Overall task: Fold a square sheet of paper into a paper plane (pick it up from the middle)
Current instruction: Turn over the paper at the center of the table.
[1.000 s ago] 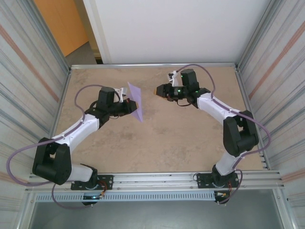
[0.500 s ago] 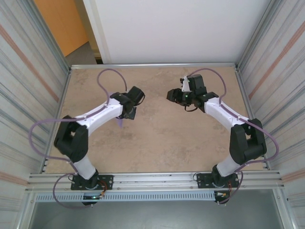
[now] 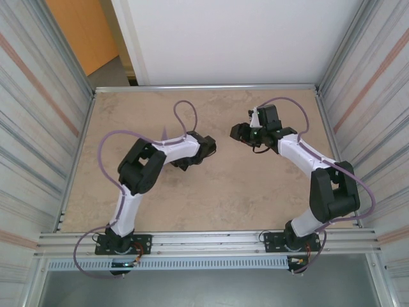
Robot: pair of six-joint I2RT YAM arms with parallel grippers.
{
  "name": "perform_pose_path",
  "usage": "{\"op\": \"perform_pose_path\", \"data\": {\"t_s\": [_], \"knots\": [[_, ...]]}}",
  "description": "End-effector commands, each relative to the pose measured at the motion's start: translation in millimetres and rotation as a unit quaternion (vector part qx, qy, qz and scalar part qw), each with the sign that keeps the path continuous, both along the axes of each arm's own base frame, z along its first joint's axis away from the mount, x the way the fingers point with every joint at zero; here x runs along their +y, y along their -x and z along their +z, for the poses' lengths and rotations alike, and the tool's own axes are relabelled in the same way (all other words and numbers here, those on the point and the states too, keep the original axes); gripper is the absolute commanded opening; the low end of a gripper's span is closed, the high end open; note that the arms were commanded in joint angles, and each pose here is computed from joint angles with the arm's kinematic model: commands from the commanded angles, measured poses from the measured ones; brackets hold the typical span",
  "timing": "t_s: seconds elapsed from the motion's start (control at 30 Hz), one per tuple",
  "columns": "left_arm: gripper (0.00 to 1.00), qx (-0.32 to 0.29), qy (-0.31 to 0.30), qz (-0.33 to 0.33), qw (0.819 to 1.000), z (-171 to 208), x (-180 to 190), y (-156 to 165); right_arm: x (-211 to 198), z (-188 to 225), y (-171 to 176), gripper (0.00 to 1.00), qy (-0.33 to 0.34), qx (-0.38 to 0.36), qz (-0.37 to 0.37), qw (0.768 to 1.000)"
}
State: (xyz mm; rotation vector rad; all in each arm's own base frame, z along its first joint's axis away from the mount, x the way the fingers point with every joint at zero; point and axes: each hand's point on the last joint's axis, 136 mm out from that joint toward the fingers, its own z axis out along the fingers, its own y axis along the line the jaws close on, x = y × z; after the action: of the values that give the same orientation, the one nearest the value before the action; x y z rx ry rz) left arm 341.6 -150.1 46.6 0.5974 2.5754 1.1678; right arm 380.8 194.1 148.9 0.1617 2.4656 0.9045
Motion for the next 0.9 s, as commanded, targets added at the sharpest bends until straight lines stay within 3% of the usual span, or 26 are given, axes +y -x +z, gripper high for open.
{"op": "perform_pose_path", "data": {"t_s": [0.0, 0.17, 0.57, 0.77, 0.87], "knots": [[0.07, -0.022, -0.023, 0.001, 1.0, 2, -6, -2, -8, 7, 3, 0.47, 0.002, -0.007, -0.012, 1.0], [0.13, -0.005, 0.014, 0.005, 1.0, -13, -20, 3, -11, 3, 4, 0.47, 0.004, -0.004, -0.016, 1.0], [0.24, 0.026, 0.19, 0.014, 0.981, -20, -70, 21, -13, 1, 3, 0.47, 0.004, 0.001, -0.023, 1.0], [0.32, 0.04, 0.3, 0.009, 0.953, -4, -107, 39, -17, -3, 2, 0.51, 0.011, 0.007, -0.038, 0.999], [0.34, 0.061, 0.372, 0.003, 0.926, 3, -133, 57, -20, -6, 1, 0.53, 0.013, 0.009, -0.048, 0.999]]}}
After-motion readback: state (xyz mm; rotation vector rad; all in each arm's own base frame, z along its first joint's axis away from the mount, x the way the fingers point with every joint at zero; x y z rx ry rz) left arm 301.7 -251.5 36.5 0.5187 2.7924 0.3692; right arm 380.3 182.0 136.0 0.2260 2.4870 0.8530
